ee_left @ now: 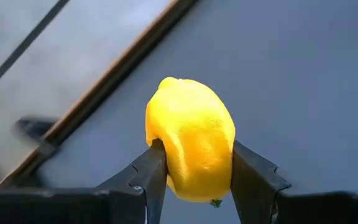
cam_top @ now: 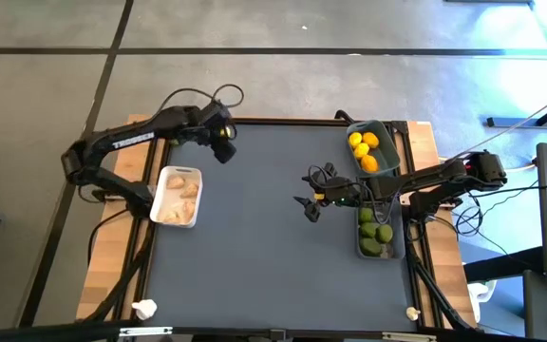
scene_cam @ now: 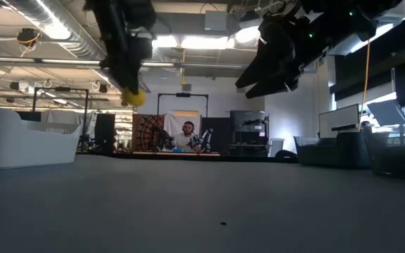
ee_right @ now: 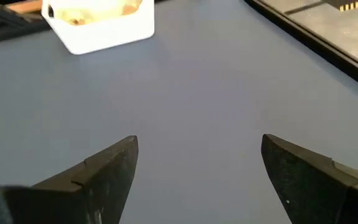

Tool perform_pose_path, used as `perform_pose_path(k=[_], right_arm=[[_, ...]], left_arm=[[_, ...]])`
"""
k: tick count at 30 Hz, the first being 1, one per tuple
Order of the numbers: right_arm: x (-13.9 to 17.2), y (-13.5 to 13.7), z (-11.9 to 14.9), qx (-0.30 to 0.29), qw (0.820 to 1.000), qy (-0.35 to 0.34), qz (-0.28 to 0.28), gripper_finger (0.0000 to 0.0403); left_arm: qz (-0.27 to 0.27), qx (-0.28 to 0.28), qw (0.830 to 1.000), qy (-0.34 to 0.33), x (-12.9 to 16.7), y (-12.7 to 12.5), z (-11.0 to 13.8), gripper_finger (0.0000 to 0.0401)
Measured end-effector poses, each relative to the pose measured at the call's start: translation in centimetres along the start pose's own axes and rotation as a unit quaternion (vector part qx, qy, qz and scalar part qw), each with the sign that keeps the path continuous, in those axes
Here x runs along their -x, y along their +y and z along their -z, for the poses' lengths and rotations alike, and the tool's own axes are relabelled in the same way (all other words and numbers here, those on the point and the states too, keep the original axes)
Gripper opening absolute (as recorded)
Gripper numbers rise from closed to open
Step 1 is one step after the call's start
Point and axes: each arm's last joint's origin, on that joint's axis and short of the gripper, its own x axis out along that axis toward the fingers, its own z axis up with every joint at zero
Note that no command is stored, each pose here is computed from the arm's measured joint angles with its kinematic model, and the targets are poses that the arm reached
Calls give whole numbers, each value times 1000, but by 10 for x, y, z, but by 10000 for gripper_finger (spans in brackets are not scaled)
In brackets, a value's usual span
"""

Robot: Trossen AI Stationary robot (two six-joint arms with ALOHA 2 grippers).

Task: Sort produce into baskets
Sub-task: Put the lemon into the blue bin

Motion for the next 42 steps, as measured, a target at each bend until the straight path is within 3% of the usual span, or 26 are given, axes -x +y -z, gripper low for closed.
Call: perform_pose_path(k=[7, 13, 19, 24, 29, 42], right_arm=[[1, 4, -9, 18, 998, -43, -31, 340], [3, 9, -21, 38, 992, -96, -77, 340], [5, 11, -28, 42, 985, -135, -103, 340], [7, 14, -33, 53, 978, -156, -131, 340], [10, 18, -36, 73, 962, -173, -199, 340], [17, 24, -46, 95, 928, -227, -279, 337]], left_arm=[[136, -87, 984, -79, 34, -40, 3, 143], [232, -154, 950, -142, 52, -79, 5, 143], [293, -189, 916, -196, 72, -111, 11, 143], [327, -208, 890, -239, 87, -130, 17, 143], [347, -218, 871, -272, 95, -141, 20, 143], [357, -231, 853, -302, 81, -168, 15, 143]])
